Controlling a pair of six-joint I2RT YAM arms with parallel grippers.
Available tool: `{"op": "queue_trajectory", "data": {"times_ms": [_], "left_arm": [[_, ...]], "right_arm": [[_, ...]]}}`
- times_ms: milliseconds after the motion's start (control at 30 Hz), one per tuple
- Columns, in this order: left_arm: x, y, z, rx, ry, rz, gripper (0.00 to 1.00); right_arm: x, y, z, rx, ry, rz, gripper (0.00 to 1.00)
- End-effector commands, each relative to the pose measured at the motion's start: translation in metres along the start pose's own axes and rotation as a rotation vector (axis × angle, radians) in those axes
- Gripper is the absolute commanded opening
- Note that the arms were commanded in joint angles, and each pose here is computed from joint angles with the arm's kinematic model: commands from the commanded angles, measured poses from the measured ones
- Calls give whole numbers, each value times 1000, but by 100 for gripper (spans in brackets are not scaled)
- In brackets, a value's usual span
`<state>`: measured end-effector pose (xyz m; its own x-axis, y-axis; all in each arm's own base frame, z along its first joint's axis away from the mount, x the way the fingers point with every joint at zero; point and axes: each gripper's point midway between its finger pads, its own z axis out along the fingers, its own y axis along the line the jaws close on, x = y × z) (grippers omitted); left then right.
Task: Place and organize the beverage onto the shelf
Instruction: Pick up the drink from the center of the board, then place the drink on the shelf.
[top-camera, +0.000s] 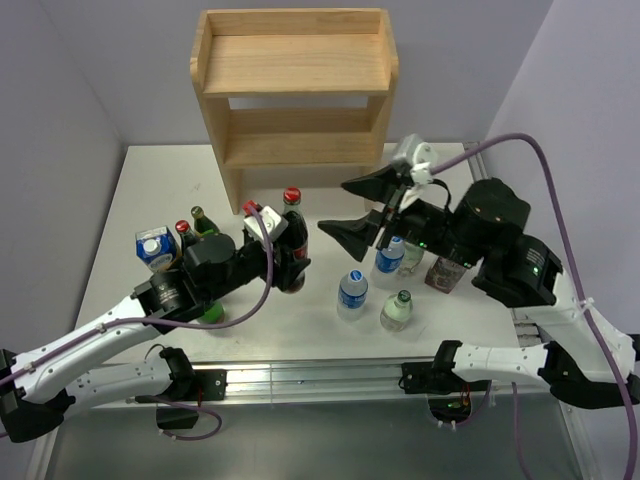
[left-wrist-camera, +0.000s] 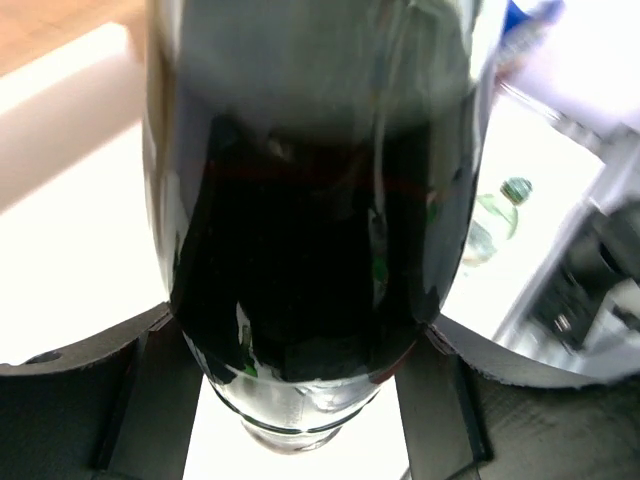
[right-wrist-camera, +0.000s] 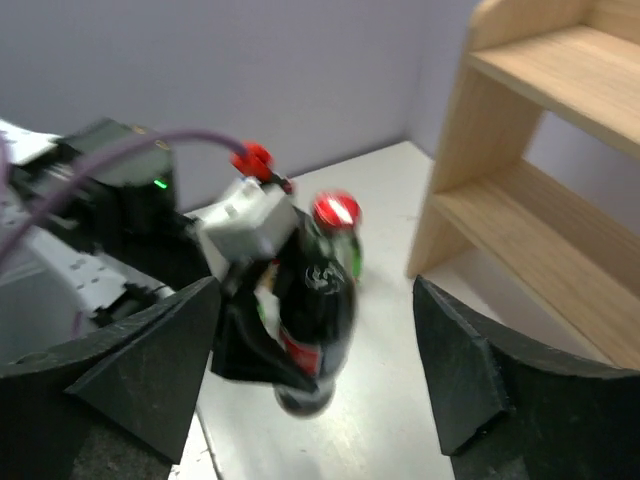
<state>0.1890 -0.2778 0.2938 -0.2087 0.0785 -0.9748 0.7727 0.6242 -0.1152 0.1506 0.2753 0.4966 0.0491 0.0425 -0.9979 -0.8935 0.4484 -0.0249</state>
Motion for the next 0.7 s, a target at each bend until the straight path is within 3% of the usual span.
{"op": "queue_trajectory", "data": {"times_ms": [0, 100, 133, 300, 667], "left_arm": [[-174, 14, -52, -116, -511, -106, 0], [-198, 35, -57, -253, -543, -140, 0], [-193, 41, -48, -293, -499, -132, 0], [-241, 64, -63, -459, -554, -147, 0], [-334, 96, -71, -560, -676, -85, 0]], "right_arm": [[-22, -32, -28, 208, -112, 52, 86], [-10, -54, -48, 356, -136, 125, 93], [2, -67, -54, 439, -119, 137, 95], [33, -86, -77, 583, -64, 174, 96], [108, -99, -102, 724, 37, 231, 99]]}}
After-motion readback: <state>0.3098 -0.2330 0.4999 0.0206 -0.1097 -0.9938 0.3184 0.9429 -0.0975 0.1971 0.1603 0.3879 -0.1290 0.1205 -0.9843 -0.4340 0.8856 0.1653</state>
